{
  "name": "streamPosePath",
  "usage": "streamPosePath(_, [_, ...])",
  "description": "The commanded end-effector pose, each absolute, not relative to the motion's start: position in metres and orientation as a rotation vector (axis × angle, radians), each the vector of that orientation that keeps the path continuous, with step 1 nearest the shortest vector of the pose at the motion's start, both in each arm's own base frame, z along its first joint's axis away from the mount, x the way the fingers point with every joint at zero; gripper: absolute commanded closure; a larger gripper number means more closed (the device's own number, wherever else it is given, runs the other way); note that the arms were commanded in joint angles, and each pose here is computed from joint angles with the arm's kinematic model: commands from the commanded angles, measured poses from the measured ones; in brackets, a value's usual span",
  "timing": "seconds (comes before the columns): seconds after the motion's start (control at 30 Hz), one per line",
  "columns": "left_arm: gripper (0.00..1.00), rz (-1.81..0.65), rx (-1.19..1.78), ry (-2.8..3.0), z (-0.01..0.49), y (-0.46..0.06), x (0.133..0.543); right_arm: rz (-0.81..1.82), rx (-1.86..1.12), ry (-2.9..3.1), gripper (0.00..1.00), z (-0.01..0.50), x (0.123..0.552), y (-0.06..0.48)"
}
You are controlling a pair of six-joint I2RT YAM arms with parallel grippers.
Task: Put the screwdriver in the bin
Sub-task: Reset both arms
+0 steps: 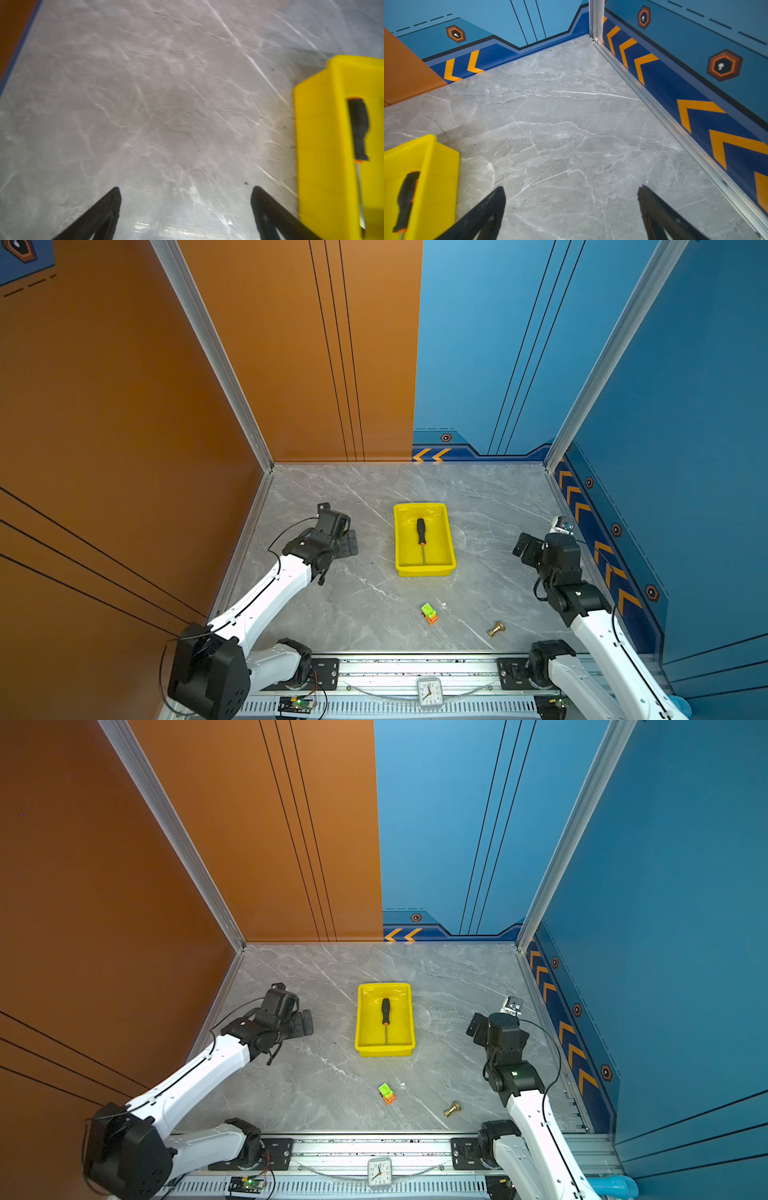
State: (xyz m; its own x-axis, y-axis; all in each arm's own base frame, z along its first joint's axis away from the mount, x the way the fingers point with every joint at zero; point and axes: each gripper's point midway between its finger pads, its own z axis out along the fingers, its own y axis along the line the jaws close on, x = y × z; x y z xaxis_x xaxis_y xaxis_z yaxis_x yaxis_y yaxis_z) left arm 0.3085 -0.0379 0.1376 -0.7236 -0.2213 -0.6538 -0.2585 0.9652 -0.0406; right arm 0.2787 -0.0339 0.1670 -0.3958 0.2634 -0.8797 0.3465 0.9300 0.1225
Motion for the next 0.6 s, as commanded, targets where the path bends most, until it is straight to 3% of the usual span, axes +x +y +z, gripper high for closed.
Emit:
streamPosePath(0.0, [0.02, 0.196, -0.407, 2.300, 0.146, 0.001, 0.312, -0.127, 0.299, 1.816, 0.00, 0.182, 0.286, -0.033])
streamPosePath(0.3, [0.02, 0.456, -0.249, 2.127, 0.127, 0.033, 0.323, -0.219, 0.279, 1.855, 0.00, 0.136, 0.287, -0.046])
streamPosePath(0.57, [0.02, 0.343, -0.175, 1.975, 0.115, 0.022, 0.346, -0.226, 0.278, 1.882, 0.00, 0.126, 0.312, -0.047])
